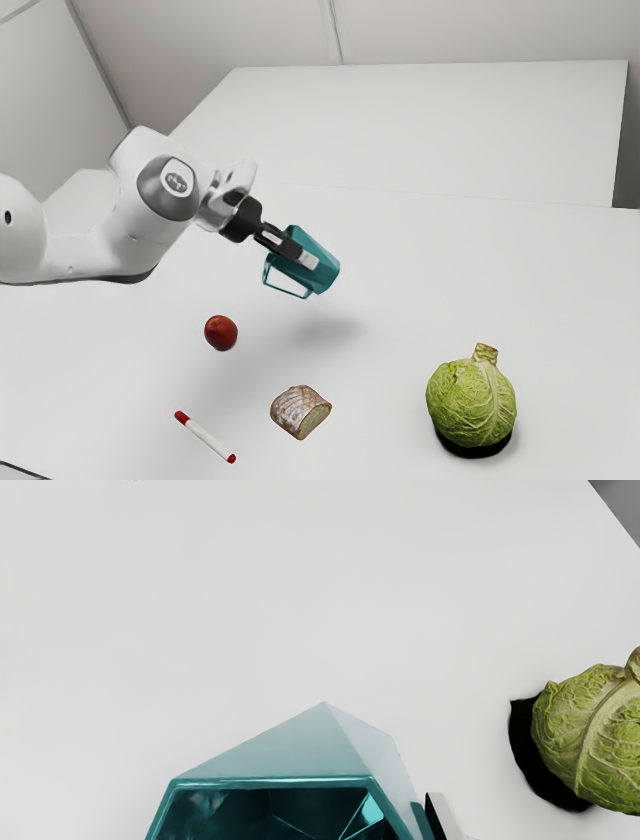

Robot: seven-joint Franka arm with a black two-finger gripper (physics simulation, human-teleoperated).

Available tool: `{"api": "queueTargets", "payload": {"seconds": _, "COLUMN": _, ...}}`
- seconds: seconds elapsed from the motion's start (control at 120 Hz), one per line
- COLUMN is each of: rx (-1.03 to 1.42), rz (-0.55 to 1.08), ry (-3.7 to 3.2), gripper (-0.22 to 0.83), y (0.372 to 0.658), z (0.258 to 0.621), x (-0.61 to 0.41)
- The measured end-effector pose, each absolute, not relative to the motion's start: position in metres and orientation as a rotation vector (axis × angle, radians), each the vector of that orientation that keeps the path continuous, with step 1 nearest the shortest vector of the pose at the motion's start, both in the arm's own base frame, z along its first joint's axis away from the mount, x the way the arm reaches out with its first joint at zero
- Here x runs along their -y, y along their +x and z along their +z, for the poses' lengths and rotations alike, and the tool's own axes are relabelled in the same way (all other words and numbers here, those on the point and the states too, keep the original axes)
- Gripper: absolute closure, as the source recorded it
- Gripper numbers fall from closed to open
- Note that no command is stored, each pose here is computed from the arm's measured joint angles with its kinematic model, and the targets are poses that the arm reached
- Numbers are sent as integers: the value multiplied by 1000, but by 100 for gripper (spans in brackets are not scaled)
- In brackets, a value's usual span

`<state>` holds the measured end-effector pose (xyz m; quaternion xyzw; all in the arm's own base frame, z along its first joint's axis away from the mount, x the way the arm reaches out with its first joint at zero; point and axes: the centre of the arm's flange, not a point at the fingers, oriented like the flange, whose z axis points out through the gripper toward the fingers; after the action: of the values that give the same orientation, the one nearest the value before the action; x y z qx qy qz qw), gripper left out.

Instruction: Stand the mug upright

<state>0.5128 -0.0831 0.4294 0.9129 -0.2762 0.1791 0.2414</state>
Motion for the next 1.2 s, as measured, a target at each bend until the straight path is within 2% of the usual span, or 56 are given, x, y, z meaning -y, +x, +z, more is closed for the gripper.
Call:
{"api": "queueTargets", "payload": {"seconds": 0.075, "rx": 867, "rz": 420, "ry": 2587, "gripper": 78, "y": 518, "z": 446, "x": 84}}
{"api": "queueTargets", "payload": {"seconds": 0.158, "rx": 913, "rz": 320, "ry": 2687, "gripper": 78, "y": 518, "z": 445, "x": 78}}
{"api": "queueTargets", "payload": {"seconds": 0.533, "rx": 821, "rz": 54, "ry": 2989, "gripper": 78, "y": 525, "z": 420, "x": 57}}
{"api": "queueTargets", "payload": {"seconds": 0.825, "rx": 660, "rz": -28, "ry": 3114, "gripper": 78, "y": 529, "z": 399, "x": 49}}
{"api": "queueTargets", "payload": {"seconds": 1.2, "rx": 448, "rz": -28, "ry": 3185, "gripper": 78, "y": 550, "z": 380, "x": 41}}
